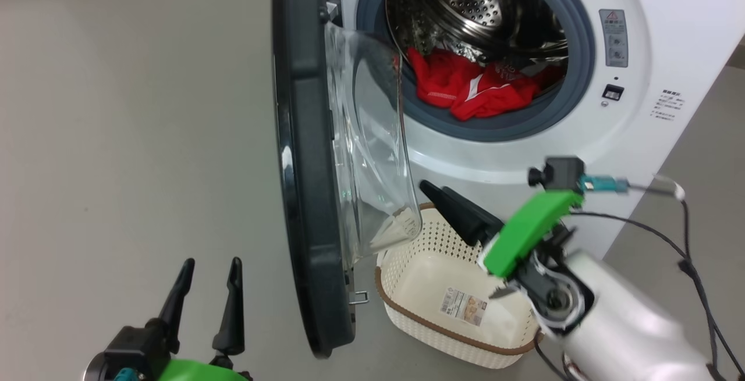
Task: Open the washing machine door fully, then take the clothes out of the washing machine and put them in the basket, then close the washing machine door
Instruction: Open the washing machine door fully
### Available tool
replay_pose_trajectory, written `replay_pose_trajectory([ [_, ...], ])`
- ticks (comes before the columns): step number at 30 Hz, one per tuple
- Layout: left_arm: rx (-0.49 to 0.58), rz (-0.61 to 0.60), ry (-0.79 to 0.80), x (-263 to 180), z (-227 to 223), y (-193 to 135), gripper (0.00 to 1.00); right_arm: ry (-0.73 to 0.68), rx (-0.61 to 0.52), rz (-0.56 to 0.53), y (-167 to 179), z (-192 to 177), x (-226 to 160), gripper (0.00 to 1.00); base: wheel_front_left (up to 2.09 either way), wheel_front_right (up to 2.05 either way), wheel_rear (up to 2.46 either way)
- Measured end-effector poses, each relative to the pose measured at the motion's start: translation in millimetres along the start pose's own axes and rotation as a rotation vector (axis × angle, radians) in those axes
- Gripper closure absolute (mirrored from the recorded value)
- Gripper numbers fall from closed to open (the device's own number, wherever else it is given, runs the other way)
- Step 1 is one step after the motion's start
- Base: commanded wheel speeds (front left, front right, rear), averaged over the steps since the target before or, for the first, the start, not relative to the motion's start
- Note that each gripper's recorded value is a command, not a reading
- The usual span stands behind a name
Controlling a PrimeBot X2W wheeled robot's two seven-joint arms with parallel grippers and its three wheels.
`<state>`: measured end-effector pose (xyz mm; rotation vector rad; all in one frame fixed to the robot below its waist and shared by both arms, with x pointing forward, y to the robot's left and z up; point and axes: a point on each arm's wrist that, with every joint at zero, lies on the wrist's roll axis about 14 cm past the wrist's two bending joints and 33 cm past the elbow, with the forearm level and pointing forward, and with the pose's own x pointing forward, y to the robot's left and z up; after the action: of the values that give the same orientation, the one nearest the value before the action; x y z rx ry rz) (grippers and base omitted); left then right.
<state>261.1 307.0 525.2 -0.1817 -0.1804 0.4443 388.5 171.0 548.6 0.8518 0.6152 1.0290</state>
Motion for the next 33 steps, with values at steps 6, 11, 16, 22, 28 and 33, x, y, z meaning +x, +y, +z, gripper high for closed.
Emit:
replay_pose_trajectory([
  [6, -0.003, -0.014, -0.005, 1.5, 0.6, -1.7, 0.0, -0.172, -0.23, -0.063, -20.7, 10.8, -21.2, 0.0, 0.0, 0.0, 0.0],
  [11, -0.007, -0.015, -0.002, 0.9, -1.1, -1.9, 0.0, -0.212, -0.401, -0.155, -47.8, 20.3, -37.6, 0.0, 0.0, 0.0, 0.0],
  [16, -0.008, -0.022, 0.009, -0.8, -5.2, -4.1, 0.0, -0.338, -0.571, -0.192, -45.0, 59.5, -50.8, 0.0, 0.0, 0.0, 0.0],
  [22, -0.004, -0.035, 0.006, -0.1, -4.5, -6.2, 0.0, -0.374, -0.674, -0.291, -65.7, 46.1, -80.5, 0.0, 0.0, 0.0, 0.0],
  [28, -0.005, -0.041, 0.001, 0.9, -3.0, -8.2, 0.0, -0.394, -0.718, -0.363, -78.5, 40.7, -103.7, 0.0, 0.0, 0.0, 0.0],
  [33, -0.003, -0.05, -0.011, 2.1, 0.4, -11.8, 0.0, -0.408, -0.781, -0.427, -87.8, 41.0, -127.6, 0.0, 0.0, 0.0, 0.0],
])
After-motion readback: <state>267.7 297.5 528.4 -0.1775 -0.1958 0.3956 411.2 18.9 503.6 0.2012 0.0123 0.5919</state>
